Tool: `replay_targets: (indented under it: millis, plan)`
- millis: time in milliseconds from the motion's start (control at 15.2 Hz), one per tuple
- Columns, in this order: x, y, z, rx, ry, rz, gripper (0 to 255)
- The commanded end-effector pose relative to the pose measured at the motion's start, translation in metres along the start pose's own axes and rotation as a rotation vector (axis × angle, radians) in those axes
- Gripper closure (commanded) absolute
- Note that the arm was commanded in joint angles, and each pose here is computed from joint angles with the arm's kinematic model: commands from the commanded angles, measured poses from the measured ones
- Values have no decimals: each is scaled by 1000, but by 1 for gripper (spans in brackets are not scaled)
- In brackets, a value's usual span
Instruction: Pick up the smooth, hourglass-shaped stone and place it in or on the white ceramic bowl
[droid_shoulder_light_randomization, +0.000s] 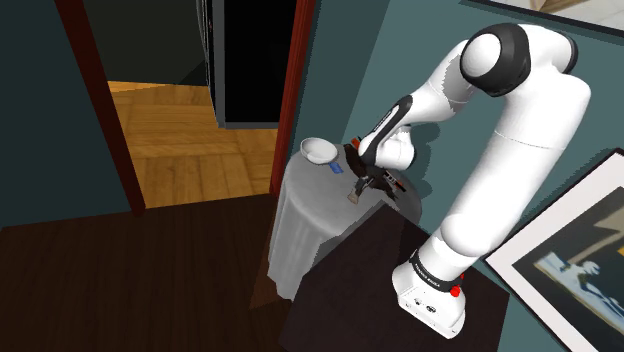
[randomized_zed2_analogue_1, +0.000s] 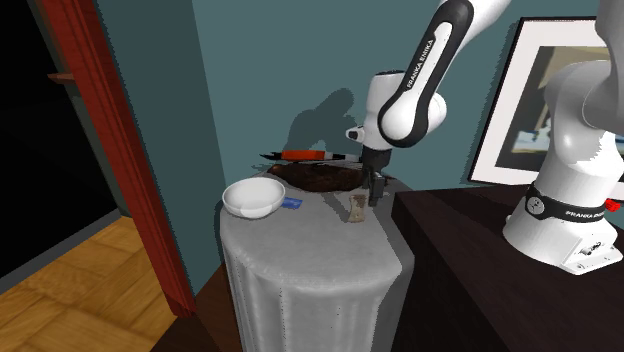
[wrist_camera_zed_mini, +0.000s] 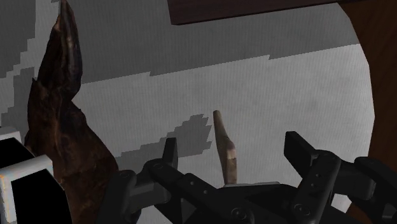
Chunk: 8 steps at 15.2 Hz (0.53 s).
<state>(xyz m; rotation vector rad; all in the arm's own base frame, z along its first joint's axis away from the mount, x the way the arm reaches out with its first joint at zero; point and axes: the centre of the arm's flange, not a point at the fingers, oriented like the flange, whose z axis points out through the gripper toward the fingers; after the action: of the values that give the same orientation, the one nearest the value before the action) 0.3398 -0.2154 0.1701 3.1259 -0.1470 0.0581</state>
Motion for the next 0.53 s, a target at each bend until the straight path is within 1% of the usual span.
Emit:
replay_targets:
  millis: [0,330,396,462]
  plan:
    - [0,0,3,0,0,1,0]
    - [0,0,3,0,1,1,0]
    - [0,0,3,0,1,1,255]
    - [0,0,3,0,1,1,255]
